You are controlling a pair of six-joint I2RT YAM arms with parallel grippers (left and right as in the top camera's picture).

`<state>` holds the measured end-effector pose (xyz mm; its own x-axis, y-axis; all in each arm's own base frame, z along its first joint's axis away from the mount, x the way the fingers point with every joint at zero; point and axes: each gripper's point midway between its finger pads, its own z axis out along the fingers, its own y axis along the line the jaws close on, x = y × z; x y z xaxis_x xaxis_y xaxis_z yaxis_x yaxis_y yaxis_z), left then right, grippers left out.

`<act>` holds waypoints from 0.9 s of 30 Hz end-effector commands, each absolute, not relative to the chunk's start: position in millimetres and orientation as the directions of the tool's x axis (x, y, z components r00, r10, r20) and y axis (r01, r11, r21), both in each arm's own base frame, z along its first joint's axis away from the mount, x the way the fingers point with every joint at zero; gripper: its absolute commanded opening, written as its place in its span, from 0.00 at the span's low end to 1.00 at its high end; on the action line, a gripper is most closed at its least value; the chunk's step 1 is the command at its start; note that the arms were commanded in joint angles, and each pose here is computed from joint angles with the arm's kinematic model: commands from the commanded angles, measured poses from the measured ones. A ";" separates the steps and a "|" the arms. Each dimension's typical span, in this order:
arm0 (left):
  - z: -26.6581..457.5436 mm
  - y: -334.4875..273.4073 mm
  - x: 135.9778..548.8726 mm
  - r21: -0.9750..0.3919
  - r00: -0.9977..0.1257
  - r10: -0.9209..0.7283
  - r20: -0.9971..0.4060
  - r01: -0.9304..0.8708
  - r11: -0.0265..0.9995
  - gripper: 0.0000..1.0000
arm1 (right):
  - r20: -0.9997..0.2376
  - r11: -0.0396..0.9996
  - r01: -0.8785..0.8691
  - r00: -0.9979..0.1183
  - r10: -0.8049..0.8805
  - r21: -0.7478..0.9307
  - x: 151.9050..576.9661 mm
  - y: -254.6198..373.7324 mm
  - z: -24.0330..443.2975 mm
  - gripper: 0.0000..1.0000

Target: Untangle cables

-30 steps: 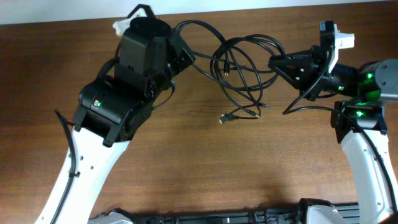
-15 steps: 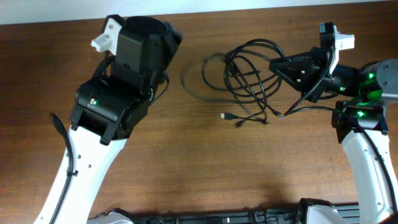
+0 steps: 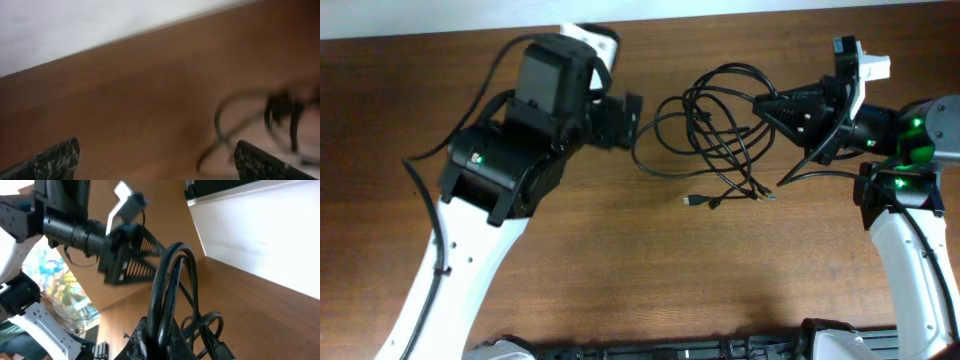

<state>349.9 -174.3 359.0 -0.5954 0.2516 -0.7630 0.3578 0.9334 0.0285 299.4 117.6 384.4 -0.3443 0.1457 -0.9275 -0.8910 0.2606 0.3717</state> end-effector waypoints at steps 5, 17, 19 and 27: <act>328.3 -203.9 336.1 0.115 -0.500 0.550 -0.669 0.661 0.741 0.99 | -0.959 0.294 -0.920 -0.209 0.190 0.258 292.0 115.0 421.5 0.04; 293.9 -222.4 350.1 0.057 -0.540 0.571 -0.618 0.694 0.718 0.00 | -0.950 0.284 -0.915 -0.231 0.212 0.286 289.1 115.3 427.6 0.04; 295.2 -223.2 351.5 0.058 -0.536 0.568 -0.624 0.693 0.718 0.00 | -0.948 0.284 -0.914 -0.234 0.213 0.290 289.0 115.3 427.7 0.04; 304.6 -175.1 385.2 0.119 -0.685 0.296 -0.666 0.295 0.948 0.00 | -0.943 0.280 -0.910 -0.251 0.218 0.307 289.1 115.3 427.6 0.04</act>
